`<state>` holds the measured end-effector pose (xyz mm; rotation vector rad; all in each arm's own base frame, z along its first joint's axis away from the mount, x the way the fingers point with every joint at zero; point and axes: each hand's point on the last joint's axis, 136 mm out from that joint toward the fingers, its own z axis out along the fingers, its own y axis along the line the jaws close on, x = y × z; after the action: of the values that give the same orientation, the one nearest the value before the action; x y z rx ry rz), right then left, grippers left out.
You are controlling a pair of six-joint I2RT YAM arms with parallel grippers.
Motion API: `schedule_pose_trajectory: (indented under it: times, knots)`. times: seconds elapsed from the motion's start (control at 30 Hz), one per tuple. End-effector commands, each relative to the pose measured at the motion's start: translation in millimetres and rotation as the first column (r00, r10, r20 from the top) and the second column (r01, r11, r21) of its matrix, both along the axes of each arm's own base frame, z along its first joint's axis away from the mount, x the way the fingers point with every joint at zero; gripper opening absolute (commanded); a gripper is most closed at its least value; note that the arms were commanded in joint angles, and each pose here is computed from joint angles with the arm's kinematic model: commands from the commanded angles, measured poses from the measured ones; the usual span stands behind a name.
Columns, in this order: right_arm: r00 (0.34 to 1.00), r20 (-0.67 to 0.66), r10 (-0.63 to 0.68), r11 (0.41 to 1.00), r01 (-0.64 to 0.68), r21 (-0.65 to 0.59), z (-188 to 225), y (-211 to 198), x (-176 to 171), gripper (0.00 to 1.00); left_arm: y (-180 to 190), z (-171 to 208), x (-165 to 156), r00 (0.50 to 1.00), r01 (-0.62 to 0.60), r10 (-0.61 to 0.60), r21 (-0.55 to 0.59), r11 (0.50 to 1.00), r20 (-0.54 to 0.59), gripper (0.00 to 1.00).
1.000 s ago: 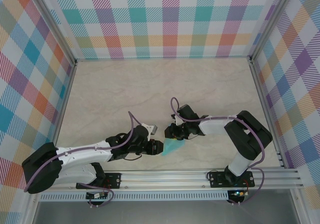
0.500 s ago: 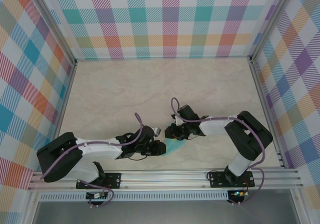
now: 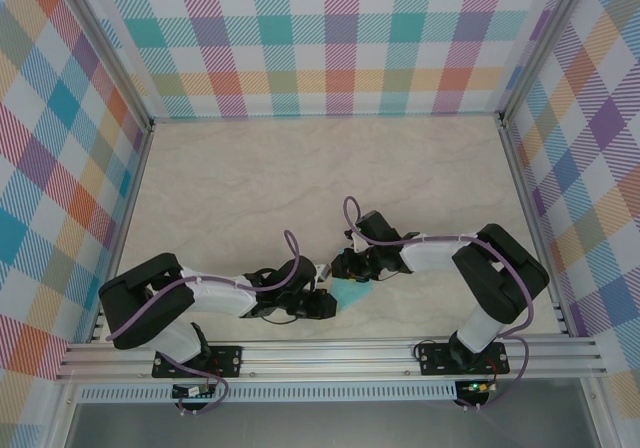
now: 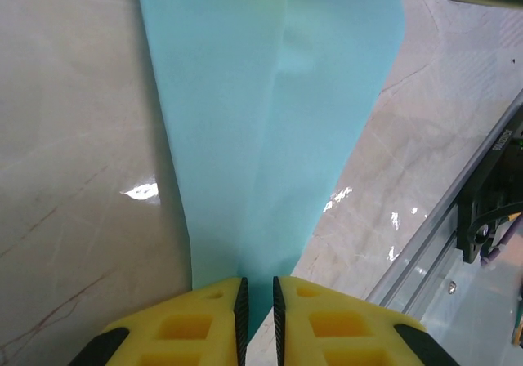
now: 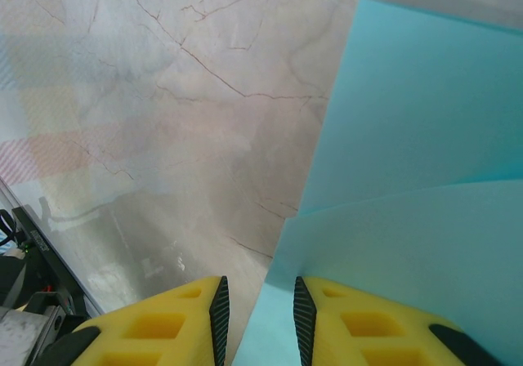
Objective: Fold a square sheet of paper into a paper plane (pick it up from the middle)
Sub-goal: Perform the fourth fold on the wing at the bottom-center of the table.
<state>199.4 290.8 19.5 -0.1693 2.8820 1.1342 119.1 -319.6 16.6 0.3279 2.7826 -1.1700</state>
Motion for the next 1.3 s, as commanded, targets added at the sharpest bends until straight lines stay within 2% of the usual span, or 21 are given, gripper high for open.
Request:
schedule_pose_trajectory:
  times: [0.0,0.17,0.27,0.47,0.53,0.6,1.13,1.27]
  knots:
    - [0.993,-0.112,-0.027,0.988,0.010,-0.153,-34,-32,-30,0.31,2,-35,-30,0.994,0.094,-0.089,0.071,0.993,-0.063,0.16]
    - [0.994,-0.103,-0.026,0.988,0.009,-0.156,-30,-33,-28,0.31,1,-29,-22,0.998,0.065,-0.062,0.090,0.994,-0.033,0.15]
    - [0.995,-0.094,-0.023,0.987,0.008,-0.163,-28,-33,-27,0.31,8,-9,-11,0.999,0.028,-0.033,0.130,0.991,0.034,0.19]
    - [0.996,-0.081,-0.023,0.987,0.010,-0.158,-23,-32,-25,0.31,36,41,9,0.978,-0.100,0.074,0.124,0.987,0.197,0.42]
    - [0.997,-0.072,-0.024,0.989,0.013,-0.150,-21,-31,-24,0.32,43,45,13,0.970,-0.133,0.102,0.130,0.983,0.219,0.49]
    - [0.998,-0.064,-0.026,0.990,0.016,-0.139,-17,-30,-22,0.32,48,42,15,0.968,-0.154,0.119,0.152,0.976,0.220,0.53]
    - [0.998,-0.051,-0.045,0.995,0.041,-0.093,-5,-25,-20,0.35,-13,27,16,0.985,-0.033,0.005,0.159,0.987,0.175,0.47]
    - [0.997,-0.054,-0.052,0.996,0.047,-0.080,-4,-23,-20,0.35,-19,17,13,0.987,-0.013,-0.017,0.190,0.982,0.159,0.40]
